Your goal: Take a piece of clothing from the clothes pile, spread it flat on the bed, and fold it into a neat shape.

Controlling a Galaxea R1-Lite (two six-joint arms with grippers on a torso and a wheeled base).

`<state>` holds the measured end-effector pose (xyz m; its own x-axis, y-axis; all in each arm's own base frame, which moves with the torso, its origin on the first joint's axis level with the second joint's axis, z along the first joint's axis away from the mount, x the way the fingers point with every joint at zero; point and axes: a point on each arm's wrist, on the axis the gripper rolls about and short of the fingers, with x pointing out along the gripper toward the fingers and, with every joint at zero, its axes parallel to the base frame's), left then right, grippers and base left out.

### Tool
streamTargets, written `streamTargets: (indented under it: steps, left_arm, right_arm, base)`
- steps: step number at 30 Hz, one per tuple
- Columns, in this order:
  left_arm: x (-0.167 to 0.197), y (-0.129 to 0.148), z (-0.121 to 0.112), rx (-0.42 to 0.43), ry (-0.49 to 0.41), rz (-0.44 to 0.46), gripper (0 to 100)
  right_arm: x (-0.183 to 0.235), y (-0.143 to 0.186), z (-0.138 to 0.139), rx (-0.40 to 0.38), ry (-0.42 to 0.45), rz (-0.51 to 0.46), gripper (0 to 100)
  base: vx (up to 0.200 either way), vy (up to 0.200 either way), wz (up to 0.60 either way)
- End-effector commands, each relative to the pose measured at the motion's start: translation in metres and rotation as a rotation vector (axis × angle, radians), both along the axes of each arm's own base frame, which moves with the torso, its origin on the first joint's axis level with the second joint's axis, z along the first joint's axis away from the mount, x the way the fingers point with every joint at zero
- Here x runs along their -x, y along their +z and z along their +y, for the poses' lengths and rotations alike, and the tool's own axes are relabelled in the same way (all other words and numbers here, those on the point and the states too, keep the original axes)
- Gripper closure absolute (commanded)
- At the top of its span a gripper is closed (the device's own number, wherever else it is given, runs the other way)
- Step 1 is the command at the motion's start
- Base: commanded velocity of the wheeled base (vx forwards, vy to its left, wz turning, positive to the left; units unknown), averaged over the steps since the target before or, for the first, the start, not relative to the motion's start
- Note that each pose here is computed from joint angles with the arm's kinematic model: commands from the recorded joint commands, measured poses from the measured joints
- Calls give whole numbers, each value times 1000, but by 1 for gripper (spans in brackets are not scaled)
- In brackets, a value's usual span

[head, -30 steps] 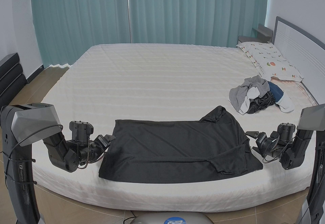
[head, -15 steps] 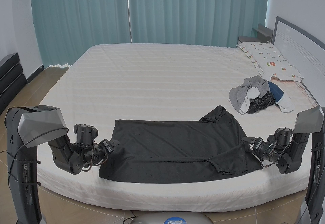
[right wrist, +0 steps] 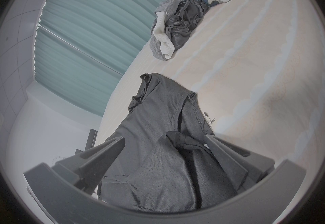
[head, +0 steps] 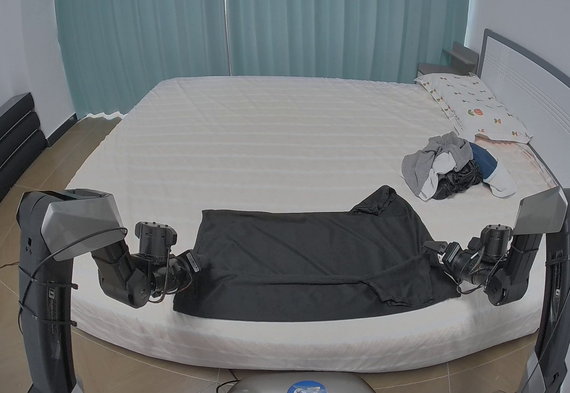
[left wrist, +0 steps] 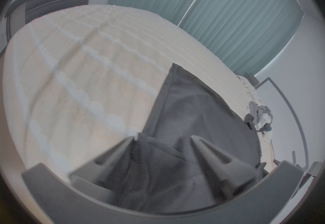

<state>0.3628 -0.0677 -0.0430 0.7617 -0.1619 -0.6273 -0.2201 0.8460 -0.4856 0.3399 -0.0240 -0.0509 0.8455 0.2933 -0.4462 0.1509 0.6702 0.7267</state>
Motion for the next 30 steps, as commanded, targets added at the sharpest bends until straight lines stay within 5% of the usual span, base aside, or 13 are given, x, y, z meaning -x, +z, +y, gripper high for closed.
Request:
streamTargets:
  steps: [1,13,30]
  left_arm:
    - [0,-9,-1,-33,22,11,100]
    - [1,-11,1,5,111,-62,100]
    - [0,-9,1,30,127,-64,100]
  right_arm:
    - [-1,-1,0,0,1,-2,0]
    - [-10,9,4,68,29,-136,0]
    - [-8,-28,21,167,101,-85,0]
  base:
    - [0,0,0]
    - [0,0,0]
    - [0,0,0]
